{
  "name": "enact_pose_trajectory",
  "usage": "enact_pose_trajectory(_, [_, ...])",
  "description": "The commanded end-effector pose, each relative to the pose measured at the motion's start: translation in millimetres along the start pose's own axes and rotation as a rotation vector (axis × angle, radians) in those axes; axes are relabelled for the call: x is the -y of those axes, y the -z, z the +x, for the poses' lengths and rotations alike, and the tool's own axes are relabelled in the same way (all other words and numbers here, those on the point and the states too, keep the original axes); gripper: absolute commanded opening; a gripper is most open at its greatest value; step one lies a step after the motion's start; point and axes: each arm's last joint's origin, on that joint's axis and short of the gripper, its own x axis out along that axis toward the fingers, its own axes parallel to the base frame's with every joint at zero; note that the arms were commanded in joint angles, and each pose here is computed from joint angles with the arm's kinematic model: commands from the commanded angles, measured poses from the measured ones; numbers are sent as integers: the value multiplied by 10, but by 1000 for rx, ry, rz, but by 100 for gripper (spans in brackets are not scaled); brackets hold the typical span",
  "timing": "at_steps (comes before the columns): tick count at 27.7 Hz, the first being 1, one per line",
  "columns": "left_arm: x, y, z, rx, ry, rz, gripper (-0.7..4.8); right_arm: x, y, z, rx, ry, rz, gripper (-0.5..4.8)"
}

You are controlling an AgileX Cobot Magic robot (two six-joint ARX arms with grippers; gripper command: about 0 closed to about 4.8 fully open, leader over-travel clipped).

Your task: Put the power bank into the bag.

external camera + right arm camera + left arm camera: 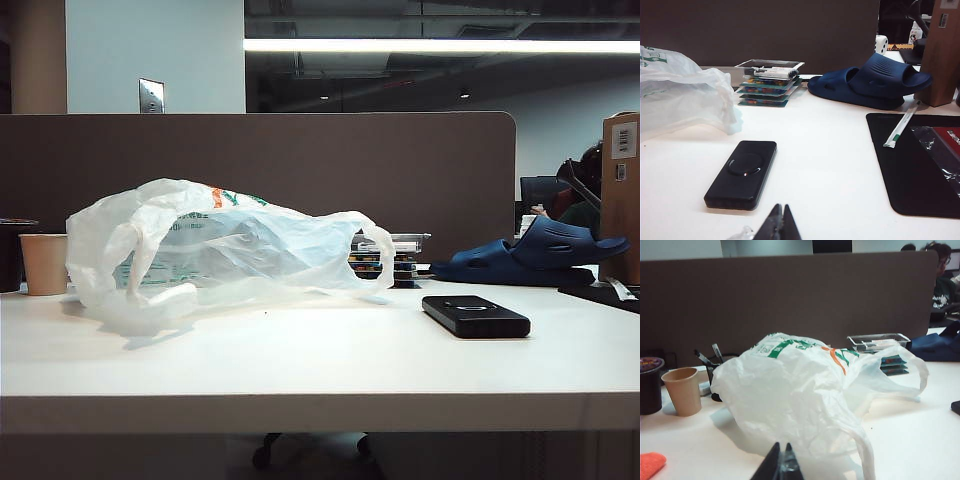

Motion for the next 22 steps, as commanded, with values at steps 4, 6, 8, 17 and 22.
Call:
enact_pose_trajectory(4, [-3,-24,-2,16,-5,4,-6,-1,3,0,10,-3,-3,-5])
enact_pose_trajectory(6, [-3,-24,-2,16,-5,4,-6,-1,3,0,10,-2,-4,-5])
enact_pose_trajectory(8, [-3,-24,-2,16,-5,4,-6,-1,3,0,10,-2,-4,-5])
enact_pose_trajectory(17, [-3,-21,-2,14,-4,3,-6,-2,-6,0,19,-3,-5,-6])
enact_pose_trajectory(22, [12,2,-2,-8,44,-2,-6,-3,-16,-2,21,-6,-5,-5])
